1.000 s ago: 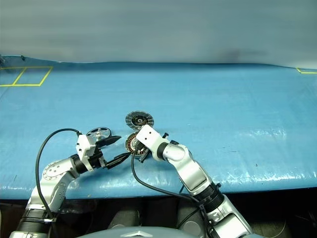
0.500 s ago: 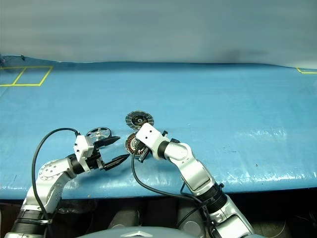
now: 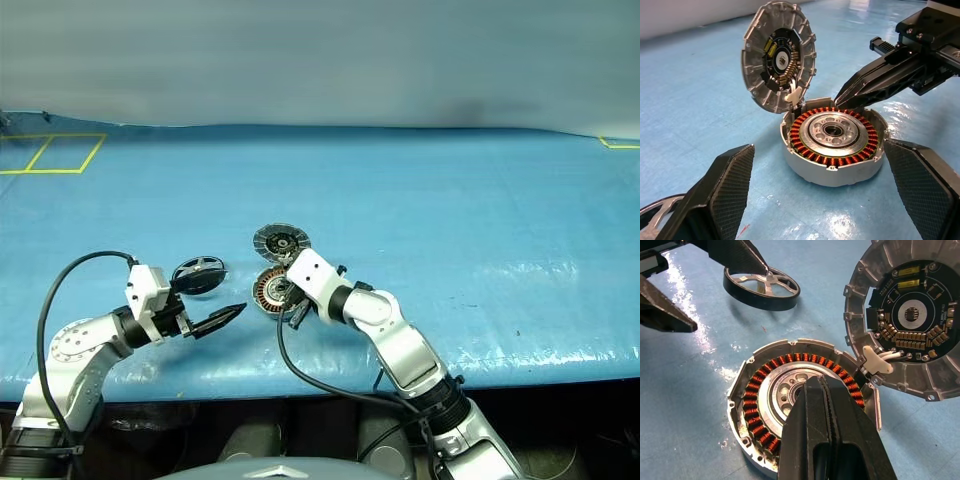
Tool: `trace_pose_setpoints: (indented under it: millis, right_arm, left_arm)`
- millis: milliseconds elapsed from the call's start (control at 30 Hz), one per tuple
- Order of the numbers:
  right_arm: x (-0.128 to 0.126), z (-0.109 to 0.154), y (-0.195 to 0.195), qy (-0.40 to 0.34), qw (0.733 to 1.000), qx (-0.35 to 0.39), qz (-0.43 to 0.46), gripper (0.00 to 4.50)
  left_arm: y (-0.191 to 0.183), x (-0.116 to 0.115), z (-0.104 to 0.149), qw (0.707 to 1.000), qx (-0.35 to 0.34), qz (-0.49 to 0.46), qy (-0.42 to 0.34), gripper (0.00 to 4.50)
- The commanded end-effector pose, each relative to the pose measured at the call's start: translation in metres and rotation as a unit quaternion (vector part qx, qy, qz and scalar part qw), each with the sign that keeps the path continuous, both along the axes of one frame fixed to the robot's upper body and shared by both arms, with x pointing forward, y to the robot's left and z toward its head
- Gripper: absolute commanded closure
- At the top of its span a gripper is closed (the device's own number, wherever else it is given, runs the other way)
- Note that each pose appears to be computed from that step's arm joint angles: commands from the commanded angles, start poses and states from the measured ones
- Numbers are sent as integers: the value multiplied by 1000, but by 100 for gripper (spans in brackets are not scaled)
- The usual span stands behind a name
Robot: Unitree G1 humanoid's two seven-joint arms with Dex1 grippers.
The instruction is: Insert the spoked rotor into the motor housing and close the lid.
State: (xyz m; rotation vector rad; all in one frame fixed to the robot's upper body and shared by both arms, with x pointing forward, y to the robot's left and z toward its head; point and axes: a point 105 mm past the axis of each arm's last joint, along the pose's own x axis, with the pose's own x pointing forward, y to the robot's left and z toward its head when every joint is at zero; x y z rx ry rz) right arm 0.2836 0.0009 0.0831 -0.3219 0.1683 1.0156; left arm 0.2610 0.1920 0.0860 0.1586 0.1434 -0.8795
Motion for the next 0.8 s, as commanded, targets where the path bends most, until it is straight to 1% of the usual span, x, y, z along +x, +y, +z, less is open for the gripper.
trace_pose_setpoints:
  millis: [33, 267, 400, 500, 600, 700, 800]
  right_arm:
    - [-1, 15, 1, -27, 999, 21, 6, 450]
    - [-2, 12, 2, -27, 999, 22, 4, 450]
    - [-3, 12, 2, -26, 999, 23, 3, 450]
    - [-2, 11, 1, -26, 999, 22, -1, 450]
    - [-2, 10, 1, -25, 999, 22, -3, 450]
    - [-3, 9, 4, -23, 999, 22, 3, 450]
    - [-3, 9, 7, -24, 999, 22, 6, 450]
  left_arm:
    - [4, 2, 21, 999, 7, 7, -34, 3]
    - [9, 6, 34, 999, 7, 40, -35, 3]
    - [16, 8, 34, 997, 16, 66, -21, 3]
    - [21, 12, 38, 995, 7, 101, -3, 3]
    - [31, 13, 37, 990, 43, 137, 15, 3]
    - [41, 15, 38, 981, 85, 169, 47, 3]
    - [46, 17, 44, 974, 102, 190, 67, 3]
